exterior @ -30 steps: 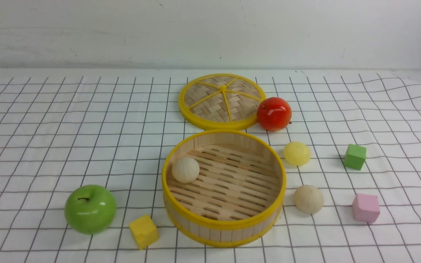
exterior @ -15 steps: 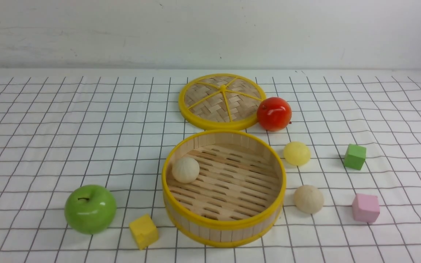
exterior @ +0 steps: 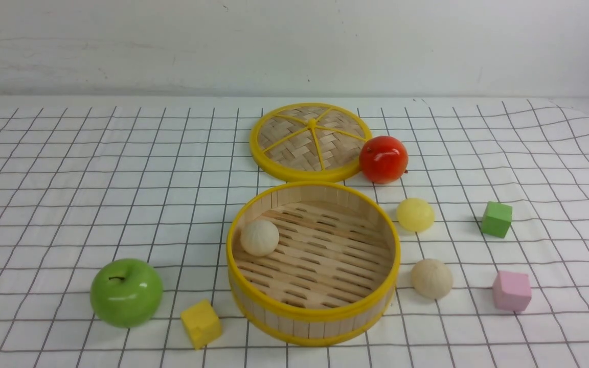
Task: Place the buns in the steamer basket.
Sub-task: Use the right arm to grab a steamed stuffed bun
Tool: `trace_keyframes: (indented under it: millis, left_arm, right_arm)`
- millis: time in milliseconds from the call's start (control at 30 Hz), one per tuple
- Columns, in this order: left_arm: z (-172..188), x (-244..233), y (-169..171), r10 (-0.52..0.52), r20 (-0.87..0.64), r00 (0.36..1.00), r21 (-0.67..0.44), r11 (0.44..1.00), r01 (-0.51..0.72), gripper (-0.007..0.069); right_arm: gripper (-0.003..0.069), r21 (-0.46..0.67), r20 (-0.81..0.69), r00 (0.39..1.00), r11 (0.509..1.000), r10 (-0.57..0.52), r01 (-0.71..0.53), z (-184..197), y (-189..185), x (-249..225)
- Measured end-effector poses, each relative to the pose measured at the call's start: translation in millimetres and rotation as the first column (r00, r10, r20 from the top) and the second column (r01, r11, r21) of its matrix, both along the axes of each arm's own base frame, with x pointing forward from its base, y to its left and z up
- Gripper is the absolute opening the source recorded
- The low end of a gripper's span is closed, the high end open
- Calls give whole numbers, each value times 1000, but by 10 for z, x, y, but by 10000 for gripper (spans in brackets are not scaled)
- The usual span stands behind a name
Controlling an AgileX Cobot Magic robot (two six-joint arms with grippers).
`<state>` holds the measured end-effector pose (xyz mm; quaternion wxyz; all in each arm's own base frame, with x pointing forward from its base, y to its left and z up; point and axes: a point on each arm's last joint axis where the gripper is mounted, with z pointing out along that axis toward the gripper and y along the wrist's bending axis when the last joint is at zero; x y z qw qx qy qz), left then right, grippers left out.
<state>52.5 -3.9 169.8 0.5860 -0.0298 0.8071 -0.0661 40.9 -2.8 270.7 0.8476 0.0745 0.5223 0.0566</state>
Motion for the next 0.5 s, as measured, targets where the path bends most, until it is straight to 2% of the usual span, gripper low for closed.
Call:
trace_keyframes:
  millis: [33,167,267,300,333,367,400,433,500]
  left_arm:
    - [0,0,0,0,0,1000,0,1000,0,18]
    - [0,0,0,0,0,1000,0,1000,0,18]
    - [0,0,0,0,0,1000,0,1000,0,20]
    - [0,0,0,0,0,1000,0,1000,0,20]
    - [0,0,0,0,0,1000,0,1000,0,21]
    - [0,0,0,0,0,1000,0,1000,0,21]
    - [0,0,0,0,0,1000,0,1000,0,22]
    - [0,0,0,0,0,1000,0,1000,0,23]
    - [0,0,0,0,0,1000,0,1000,0,29]
  right_arm:
    - [239,0,2,1000,1000,0,0,27,0,-5]
    - [239,99,-34,999,994,39,-35,649,-4,-26]
    - [239,196,-182,980,980,83,-46,1036,-10,126]
    - [239,201,-196,977,979,85,-45,1023,-10,129]
    - [239,228,-312,945,973,98,-26,1152,-18,290]
    - [239,230,-327,940,973,99,-23,1159,-19,312]
    - [239,231,-436,894,973,100,4,1174,-33,485]
    - [239,229,-466,880,973,99,12,1169,-37,538]
    - [239,196,-627,774,979,86,50,1042,-69,889]
